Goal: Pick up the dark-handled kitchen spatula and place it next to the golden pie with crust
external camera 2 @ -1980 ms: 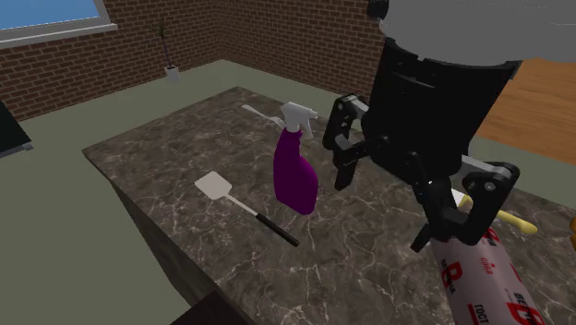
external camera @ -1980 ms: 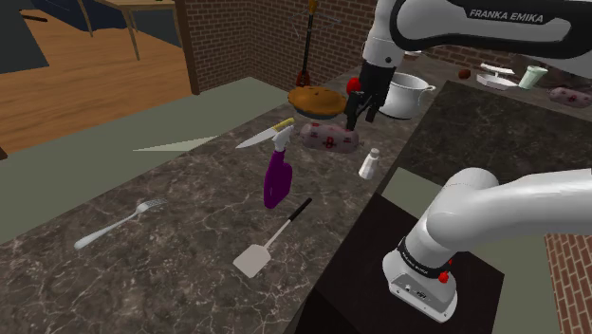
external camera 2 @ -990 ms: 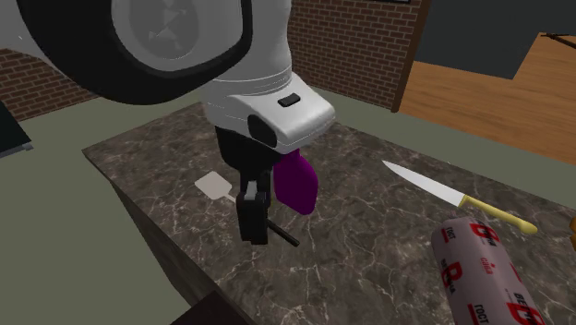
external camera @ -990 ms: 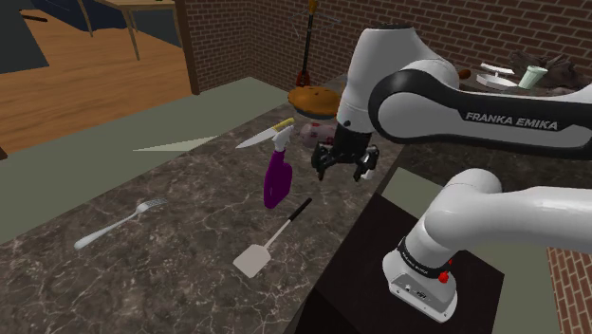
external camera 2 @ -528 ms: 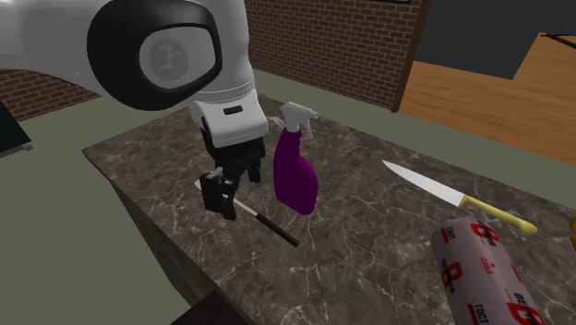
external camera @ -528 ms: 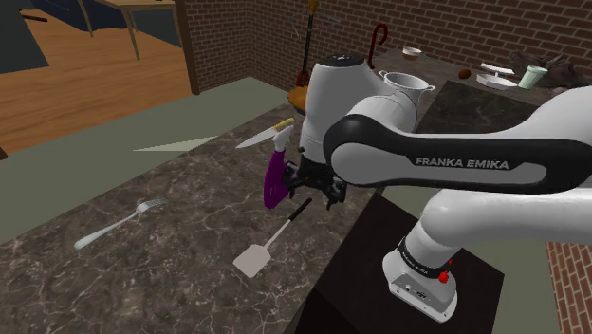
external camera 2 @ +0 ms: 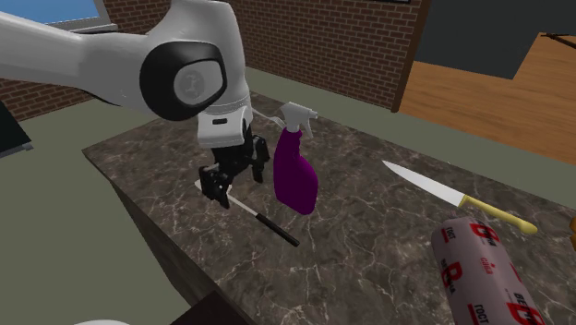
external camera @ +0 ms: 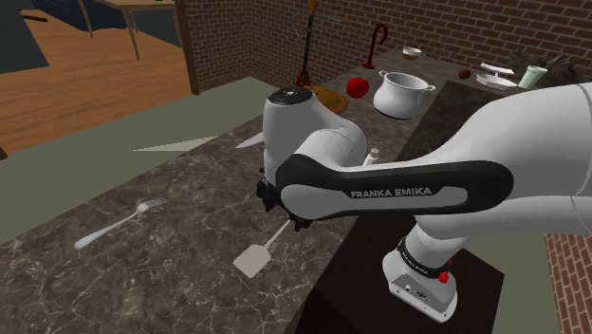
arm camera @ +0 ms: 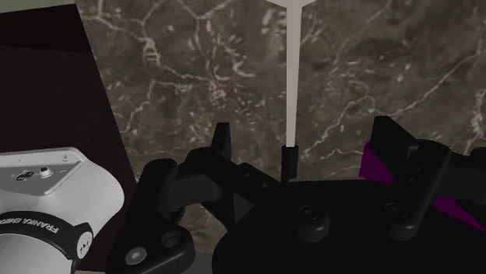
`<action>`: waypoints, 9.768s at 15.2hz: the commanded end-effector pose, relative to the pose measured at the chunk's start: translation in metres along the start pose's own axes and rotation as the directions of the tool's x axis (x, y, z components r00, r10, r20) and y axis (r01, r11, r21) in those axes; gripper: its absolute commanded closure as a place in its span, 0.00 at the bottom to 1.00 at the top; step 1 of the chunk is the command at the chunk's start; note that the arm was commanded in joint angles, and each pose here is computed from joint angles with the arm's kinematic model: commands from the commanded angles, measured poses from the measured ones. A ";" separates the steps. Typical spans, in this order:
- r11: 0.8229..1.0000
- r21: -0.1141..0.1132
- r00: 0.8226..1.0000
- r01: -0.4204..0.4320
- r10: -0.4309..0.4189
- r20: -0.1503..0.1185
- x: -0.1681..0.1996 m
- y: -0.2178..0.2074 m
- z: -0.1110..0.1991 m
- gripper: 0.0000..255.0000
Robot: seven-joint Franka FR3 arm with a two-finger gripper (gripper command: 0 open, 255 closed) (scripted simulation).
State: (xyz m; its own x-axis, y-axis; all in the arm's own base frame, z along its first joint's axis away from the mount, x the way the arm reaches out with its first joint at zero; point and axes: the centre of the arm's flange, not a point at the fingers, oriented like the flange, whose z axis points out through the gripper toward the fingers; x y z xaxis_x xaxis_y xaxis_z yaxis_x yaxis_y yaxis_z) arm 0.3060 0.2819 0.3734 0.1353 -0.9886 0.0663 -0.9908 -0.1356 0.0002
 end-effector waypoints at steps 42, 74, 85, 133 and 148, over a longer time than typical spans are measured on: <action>1.000 0.000 1.000 -0.010 0.010 0.000 0.006 -0.001 -0.065 1.00; 1.000 0.000 1.000 -0.010 0.010 0.000 0.247 0.007 -0.118 1.00; 1.000 0.000 1.000 -0.010 0.010 0.000 0.392 0.012 -0.109 1.00; 1.000 0.000 1.000 -0.010 0.010 0.000 0.741 0.025 0.025 1.00; 1.000 0.000 1.000 -0.010 0.010 0.000 0.738 0.025 0.072 1.00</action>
State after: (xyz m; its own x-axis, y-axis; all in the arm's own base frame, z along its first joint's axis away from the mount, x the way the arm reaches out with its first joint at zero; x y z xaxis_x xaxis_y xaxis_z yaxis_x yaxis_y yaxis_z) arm 0.3816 -0.4576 0.3567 0.1231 -0.9894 0.0775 -0.9922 -0.1240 -0.0074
